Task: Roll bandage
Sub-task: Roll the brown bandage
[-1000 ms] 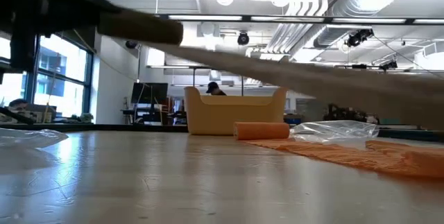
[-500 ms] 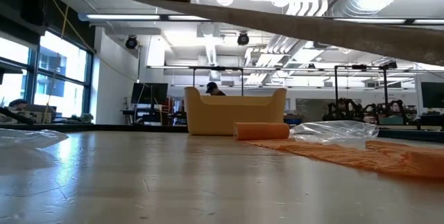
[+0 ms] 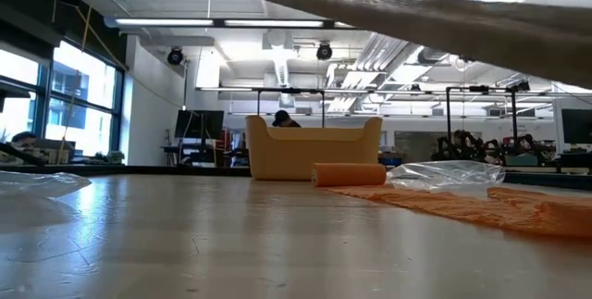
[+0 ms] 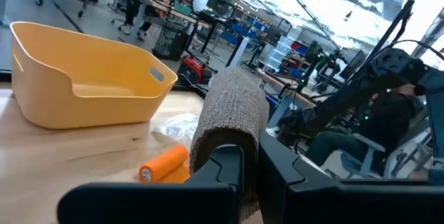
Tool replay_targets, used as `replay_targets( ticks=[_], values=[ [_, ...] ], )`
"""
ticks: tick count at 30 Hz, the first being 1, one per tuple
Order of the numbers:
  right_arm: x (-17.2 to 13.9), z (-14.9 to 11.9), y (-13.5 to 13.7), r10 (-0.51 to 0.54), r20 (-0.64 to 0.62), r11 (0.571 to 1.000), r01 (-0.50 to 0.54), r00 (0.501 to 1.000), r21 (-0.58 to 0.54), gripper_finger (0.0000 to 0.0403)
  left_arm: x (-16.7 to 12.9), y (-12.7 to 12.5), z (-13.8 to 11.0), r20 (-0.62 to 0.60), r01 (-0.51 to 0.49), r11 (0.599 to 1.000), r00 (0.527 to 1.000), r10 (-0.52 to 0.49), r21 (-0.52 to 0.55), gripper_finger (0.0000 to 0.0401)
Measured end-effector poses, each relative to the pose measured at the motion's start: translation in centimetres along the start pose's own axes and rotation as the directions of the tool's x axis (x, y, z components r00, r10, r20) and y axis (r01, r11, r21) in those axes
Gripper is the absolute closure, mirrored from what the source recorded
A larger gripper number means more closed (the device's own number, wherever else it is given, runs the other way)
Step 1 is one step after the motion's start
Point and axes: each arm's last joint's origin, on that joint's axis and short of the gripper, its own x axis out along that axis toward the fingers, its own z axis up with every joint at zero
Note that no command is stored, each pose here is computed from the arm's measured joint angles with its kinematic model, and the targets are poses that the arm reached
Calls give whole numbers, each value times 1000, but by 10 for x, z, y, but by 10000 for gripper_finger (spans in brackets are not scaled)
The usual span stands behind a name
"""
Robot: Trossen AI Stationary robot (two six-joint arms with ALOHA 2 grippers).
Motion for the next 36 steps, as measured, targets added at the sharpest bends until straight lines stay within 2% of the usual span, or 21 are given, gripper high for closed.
replay_targets(
  ticks=[7,11,16,19,23,26,30,31,32,36],
  values=[
    [-4,46,-53,-99,20,981,101,995,-167,403,1,9,-16,2,-30,992,1000,29,121,389],
    [-33,67,-69,-147,10,965,146,989,-218,403,3,28,-33,-20,-19,990,1000,22,140,389],
    [-89,96,-75,-229,115,925,253,967,-285,403,7,51,-48,-61,-16,985,998,26,170,389],
    [-122,112,-79,-310,208,877,364,927,-314,403,14,59,-54,-133,8,973,991,23,231,389],
    [-164,138,-99,-455,347,769,558,820,-312,403,25,63,-59,-272,75,959,962,2,274,390],
    [-187,157,-127,-530,389,699,648,753,-303,403,30,61,-61,-346,142,941,938,-29,306,390],
    [-203,171,-190,-630,357,637,722,689,-269,403,24,51,-60,-411,252,897,907,-90,362,390],
    [-204,171,-209,-639,345,643,724,687,-251,403,20,47,-60,-418,276,889,902,-108,364,390],
    [-204,171,-228,-630,339,666,711,699,-228,403,16,45,-60,-423,295,882,898,-124,368,390],
    [-187,155,-297,-527,359,794,597,771,-115,403,-2,36,-58,-417,346,873,889,-188,344,390]
  ],
)
